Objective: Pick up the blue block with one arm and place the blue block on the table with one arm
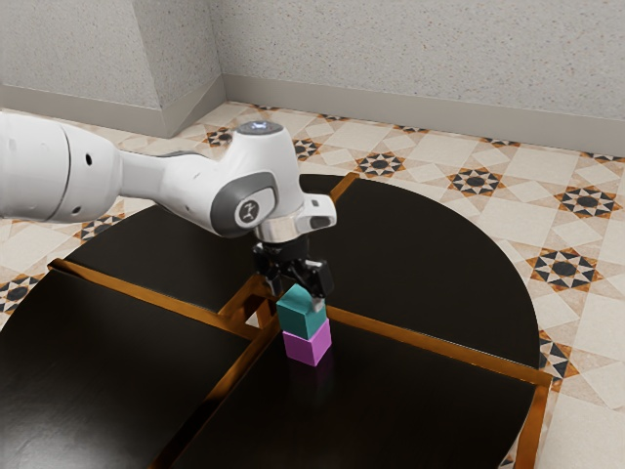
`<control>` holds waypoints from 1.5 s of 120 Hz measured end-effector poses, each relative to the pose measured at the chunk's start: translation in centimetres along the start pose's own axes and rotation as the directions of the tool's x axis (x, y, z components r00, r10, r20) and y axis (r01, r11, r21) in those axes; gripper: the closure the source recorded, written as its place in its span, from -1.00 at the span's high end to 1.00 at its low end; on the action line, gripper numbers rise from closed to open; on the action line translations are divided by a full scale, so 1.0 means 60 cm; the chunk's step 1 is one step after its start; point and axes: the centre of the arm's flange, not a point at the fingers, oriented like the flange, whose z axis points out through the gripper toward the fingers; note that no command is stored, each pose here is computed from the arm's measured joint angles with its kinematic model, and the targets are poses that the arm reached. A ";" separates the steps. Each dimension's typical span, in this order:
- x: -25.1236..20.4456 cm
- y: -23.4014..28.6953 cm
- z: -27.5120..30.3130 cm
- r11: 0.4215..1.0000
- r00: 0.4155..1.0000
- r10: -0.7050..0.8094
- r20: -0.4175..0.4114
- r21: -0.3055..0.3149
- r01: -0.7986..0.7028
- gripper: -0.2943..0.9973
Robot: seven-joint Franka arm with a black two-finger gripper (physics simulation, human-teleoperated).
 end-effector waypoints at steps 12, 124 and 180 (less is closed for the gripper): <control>0.001 -0.001 0.012 1.000 1.000 -0.003 0.009 -0.002 0.003 0.54; 0.013 -0.005 0.041 1.000 1.000 -0.008 -0.001 -0.014 0.008 0.54; 0.012 -0.011 0.033 1.000 1.000 -0.010 -0.007 -0.010 0.010 0.21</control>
